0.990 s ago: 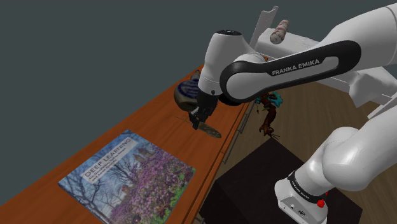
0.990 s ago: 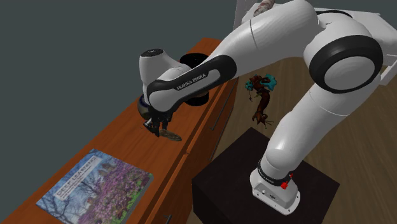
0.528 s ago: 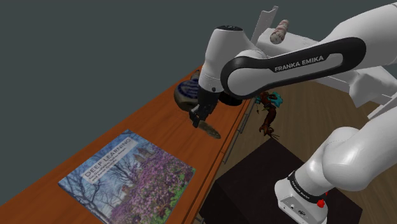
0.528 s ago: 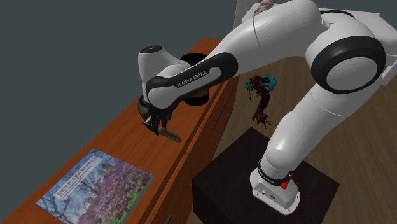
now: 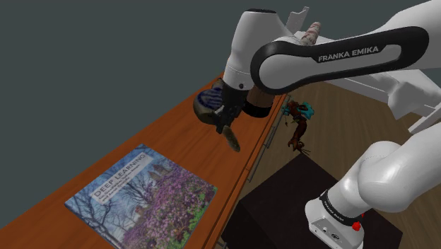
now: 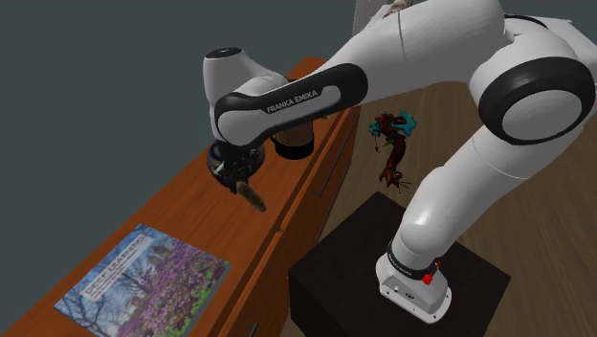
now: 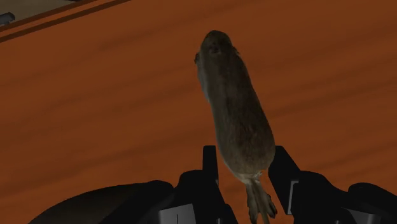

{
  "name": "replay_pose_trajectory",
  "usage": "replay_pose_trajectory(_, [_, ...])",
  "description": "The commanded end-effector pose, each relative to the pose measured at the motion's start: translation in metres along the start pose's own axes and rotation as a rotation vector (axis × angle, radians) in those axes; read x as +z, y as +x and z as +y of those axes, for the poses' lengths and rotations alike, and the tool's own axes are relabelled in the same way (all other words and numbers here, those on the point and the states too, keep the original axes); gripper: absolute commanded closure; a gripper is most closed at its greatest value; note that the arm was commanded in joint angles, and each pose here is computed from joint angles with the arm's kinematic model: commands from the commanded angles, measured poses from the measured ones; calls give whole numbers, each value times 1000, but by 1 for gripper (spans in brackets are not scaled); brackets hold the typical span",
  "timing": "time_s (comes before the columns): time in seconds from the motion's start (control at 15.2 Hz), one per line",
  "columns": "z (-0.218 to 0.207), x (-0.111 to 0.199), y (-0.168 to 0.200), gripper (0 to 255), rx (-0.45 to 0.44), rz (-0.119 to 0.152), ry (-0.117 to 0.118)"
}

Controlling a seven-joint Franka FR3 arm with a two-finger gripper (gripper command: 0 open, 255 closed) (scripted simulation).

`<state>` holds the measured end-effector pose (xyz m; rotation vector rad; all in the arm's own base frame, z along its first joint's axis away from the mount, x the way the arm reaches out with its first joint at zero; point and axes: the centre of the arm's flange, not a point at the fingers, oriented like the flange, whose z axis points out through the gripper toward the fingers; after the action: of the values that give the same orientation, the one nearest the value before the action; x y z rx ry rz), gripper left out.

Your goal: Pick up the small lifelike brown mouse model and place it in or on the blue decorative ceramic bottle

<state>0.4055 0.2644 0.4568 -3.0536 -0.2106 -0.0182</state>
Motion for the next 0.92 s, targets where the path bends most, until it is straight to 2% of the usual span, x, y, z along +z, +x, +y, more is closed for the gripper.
replay_pose_trajectory(0.0, [-1, -12, 0, 255, 0, 0, 0])
replay_pose_trajectory(0.86, [-6, -80, 2, 255, 0, 0, 0])
